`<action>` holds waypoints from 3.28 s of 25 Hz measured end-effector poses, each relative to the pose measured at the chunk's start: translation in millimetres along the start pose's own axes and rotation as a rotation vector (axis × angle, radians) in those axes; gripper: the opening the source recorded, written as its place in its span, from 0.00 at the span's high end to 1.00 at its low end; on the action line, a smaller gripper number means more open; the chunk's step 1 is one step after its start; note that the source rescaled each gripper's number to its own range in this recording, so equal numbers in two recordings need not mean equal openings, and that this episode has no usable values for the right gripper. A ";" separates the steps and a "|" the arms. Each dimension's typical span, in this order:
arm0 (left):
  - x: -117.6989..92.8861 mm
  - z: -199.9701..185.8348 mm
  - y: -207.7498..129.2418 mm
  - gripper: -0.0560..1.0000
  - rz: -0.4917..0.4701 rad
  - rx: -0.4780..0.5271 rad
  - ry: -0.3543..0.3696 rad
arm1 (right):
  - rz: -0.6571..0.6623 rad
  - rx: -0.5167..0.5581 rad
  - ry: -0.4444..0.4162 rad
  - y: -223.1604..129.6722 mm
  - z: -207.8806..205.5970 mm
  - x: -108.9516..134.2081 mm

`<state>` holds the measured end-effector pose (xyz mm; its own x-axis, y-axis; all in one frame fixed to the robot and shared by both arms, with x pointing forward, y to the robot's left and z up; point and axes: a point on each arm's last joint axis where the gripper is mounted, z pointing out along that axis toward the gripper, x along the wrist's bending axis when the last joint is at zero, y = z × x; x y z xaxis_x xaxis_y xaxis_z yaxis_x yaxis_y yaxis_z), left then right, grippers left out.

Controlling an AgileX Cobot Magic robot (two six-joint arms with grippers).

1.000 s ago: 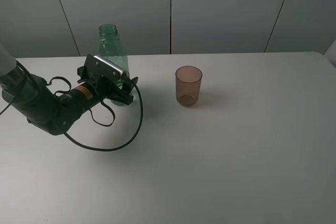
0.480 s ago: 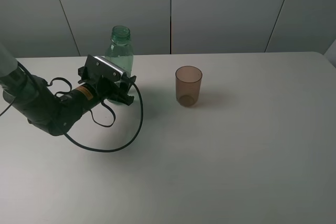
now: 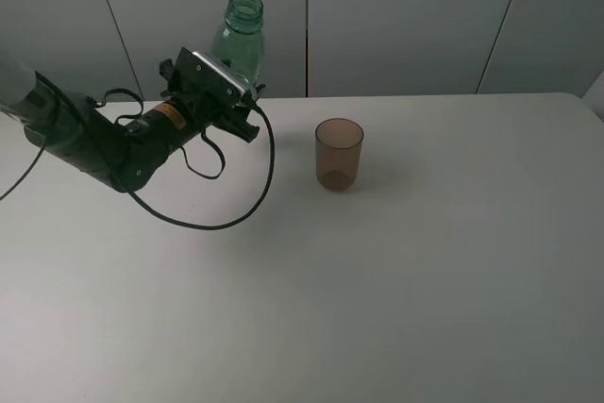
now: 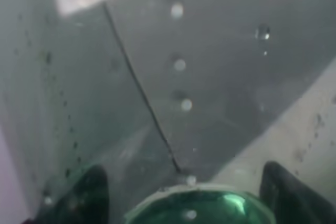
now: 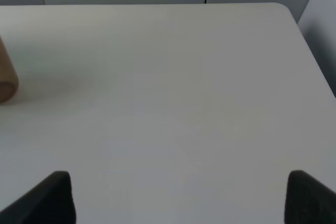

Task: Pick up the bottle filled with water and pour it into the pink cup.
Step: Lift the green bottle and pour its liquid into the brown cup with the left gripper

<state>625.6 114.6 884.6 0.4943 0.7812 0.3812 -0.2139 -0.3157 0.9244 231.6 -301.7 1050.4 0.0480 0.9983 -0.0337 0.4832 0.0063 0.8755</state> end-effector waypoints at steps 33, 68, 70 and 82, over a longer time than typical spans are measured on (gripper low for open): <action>16.8 87.7 0.2 0.92 0.791 -0.173 -0.218 | 0.000 0.000 0.000 0.0 0.0 0.0; -3.4 97.6 -7.1 0.92 1.116 -0.226 -0.267 | 0.000 0.000 0.000 0.0 0.0 0.0; -3.0 97.9 -6.9 0.92 1.130 -0.226 -0.264 | 0.000 0.000 0.000 0.0 0.0 0.0; 1.9 104.0 -0.5 0.92 1.171 -0.228 -0.243 | 0.000 0.000 0.000 0.0 0.0 0.0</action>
<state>714.3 60.2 886.0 0.0427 -0.0419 0.9982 -0.7674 -0.6412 0.0059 231.6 -301.7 1050.4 0.0480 0.9983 -0.0337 0.4832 0.0063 0.8755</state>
